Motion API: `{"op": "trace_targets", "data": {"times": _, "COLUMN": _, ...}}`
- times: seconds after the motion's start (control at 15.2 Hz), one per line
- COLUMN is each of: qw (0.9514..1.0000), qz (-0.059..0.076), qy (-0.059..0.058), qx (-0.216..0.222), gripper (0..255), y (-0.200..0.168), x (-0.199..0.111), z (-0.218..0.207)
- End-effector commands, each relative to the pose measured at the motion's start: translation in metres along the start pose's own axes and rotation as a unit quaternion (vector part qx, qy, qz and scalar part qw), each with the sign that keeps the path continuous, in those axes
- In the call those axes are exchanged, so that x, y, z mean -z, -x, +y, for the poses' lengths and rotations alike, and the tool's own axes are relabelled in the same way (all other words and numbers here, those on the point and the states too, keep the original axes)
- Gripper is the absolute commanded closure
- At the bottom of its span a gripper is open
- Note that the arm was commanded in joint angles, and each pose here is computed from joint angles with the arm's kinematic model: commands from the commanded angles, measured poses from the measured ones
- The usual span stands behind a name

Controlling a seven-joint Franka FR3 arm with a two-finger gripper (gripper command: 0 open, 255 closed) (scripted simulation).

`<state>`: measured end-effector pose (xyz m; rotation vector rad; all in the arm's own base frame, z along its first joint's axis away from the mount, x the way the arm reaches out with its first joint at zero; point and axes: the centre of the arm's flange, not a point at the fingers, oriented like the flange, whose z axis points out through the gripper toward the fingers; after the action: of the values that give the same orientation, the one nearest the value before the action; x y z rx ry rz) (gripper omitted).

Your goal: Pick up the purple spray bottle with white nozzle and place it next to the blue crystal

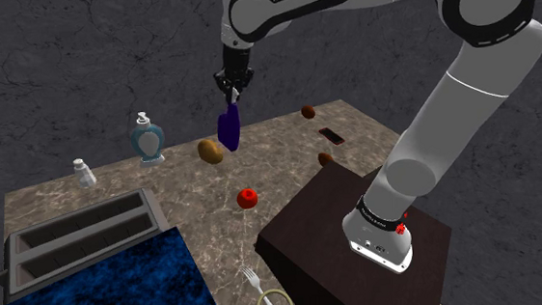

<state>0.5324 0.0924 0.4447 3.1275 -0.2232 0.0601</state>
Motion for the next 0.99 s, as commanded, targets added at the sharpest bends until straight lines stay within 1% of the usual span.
{"op": "trace_targets", "data": {"times": 0.0, "qw": 1.0000, "qz": 0.000, "qy": 0.000, "qx": 0.000, "gripper": 255, "y": -0.001, "x": 0.011, "z": 0.000}}
{"op": "trace_targets", "data": {"times": 0.92, "qw": 1.0000, "qz": 0.000, "qy": 0.000, "qx": 0.000, "gripper": 255, "y": -0.004, "x": 0.084, "z": 0.000}}
